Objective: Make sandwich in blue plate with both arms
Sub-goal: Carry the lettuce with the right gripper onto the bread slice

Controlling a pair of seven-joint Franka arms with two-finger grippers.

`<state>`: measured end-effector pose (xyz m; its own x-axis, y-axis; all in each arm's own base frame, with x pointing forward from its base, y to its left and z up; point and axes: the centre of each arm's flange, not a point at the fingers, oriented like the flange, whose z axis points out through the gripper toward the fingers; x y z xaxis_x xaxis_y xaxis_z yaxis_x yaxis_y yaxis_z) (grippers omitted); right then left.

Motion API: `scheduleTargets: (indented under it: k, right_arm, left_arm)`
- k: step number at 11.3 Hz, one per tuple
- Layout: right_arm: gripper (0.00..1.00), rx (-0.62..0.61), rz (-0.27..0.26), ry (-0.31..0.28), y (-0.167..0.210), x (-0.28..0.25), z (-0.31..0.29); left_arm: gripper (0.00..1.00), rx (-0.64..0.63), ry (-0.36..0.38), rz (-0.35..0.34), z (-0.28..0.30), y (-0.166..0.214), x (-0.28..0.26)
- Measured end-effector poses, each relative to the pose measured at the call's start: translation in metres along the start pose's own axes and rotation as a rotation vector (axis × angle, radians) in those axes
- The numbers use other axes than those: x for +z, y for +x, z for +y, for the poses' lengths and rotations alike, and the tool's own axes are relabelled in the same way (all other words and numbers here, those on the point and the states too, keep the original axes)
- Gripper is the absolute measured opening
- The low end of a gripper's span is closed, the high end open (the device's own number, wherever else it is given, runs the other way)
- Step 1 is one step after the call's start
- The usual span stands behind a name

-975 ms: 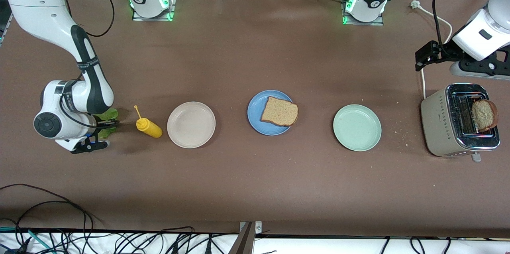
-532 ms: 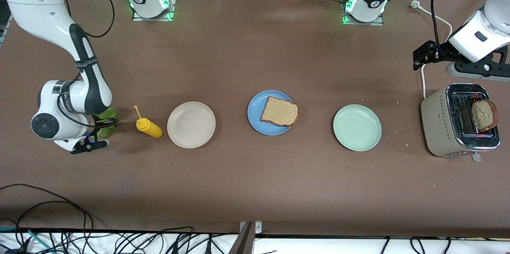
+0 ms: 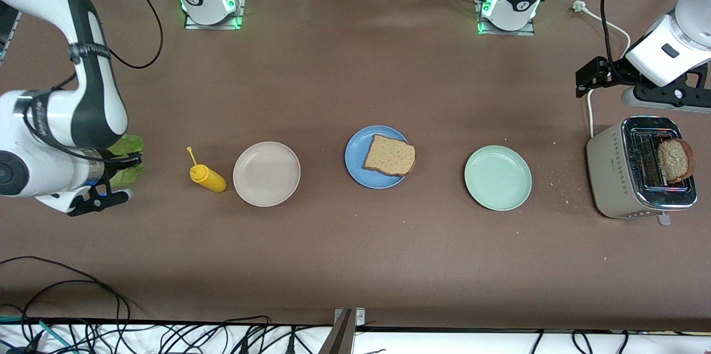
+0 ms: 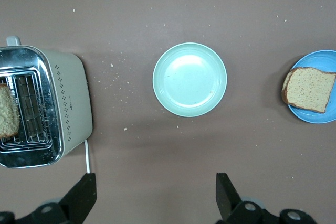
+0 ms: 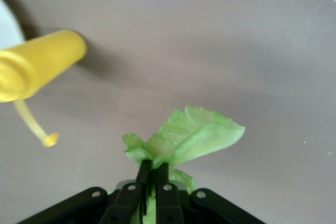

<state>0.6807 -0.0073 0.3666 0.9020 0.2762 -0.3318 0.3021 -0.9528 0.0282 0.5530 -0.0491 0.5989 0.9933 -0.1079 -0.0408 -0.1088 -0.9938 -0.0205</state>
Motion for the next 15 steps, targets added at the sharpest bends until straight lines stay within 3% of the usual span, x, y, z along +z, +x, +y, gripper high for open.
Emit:
scheduleTargets:
  k: [3, 7, 11, 15]
  right_arm:
    - [0.08, -0.053, 0.092, 0.034, -0.004, -0.071, -0.046]
    - [0.08, 0.031, 0.190, 0.150, 0.005, -0.116, -0.142]
    - [0.08, 0.062, 0.403, 0.215, 0.041, -0.127, -0.267]
    - [0.08, 0.109, 0.601, 0.346, 0.088, -0.085, -0.379]
  left_arm:
    - [1.00, -0.002, 0.000, 0.000, -0.001, 0.000, 0.000]
    - [1.00, -0.011, 0.000, 0.000, -0.006, 0.000, 0.000]
    - [1.00, -0.015, 0.000, 0.000, -0.008, 0.000, 0.000]
    - [1.00, -0.019, 0.000, -0.001, -0.011, 0.000, 0.000]
